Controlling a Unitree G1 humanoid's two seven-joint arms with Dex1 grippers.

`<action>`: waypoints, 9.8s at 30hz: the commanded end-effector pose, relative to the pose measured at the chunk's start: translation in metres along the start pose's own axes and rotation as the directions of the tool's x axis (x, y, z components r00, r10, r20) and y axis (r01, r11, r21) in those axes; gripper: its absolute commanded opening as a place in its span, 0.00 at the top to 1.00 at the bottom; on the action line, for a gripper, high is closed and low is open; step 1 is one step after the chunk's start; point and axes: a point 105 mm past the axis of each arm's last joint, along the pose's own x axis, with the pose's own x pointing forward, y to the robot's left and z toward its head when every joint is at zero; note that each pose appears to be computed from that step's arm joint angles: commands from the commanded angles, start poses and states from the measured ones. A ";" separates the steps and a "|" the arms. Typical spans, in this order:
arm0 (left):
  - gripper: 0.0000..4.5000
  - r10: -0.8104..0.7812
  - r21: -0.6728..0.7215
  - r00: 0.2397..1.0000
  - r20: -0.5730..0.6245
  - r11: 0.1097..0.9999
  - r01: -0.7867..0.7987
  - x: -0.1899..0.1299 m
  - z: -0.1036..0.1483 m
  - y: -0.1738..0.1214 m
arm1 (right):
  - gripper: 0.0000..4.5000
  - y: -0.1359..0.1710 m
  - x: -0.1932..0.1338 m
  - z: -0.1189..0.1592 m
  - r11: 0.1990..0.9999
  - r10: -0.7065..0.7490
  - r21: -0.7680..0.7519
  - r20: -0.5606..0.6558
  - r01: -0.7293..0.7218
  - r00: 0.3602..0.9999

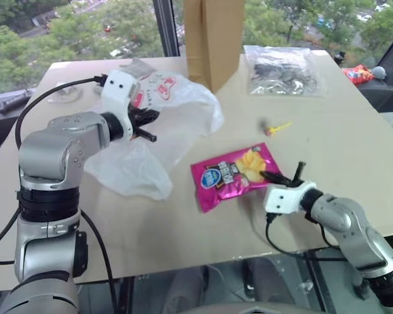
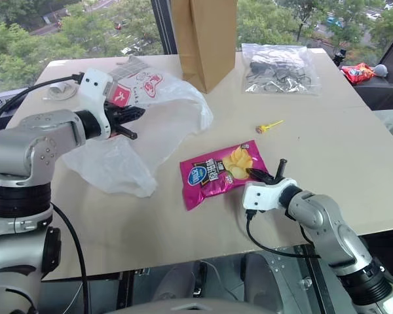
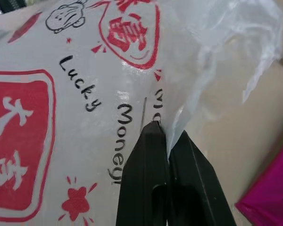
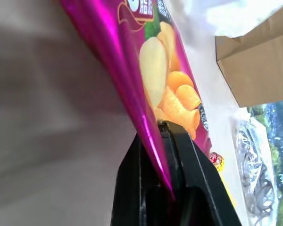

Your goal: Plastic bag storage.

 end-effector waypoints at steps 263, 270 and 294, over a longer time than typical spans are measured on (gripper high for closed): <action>0.52 -0.342 0.034 0.873 0.349 0.935 0.353 -0.005 0.049 -0.067 | 0.00 -0.090 0.046 0.106 0.614 -0.020 0.754 0.309 -0.232 0.951; 0.27 -0.432 0.033 0.822 0.372 0.891 0.453 -0.018 0.054 -0.078 | 0.00 -0.068 0.036 0.047 0.475 -0.039 0.879 0.062 -0.036 0.997; 0.26 -0.633 -0.171 0.773 0.037 0.758 0.629 -0.120 -0.087 -0.091 | 0.98 -0.066 0.076 0.001 0.365 -0.095 0.930 -0.005 0.039 0.995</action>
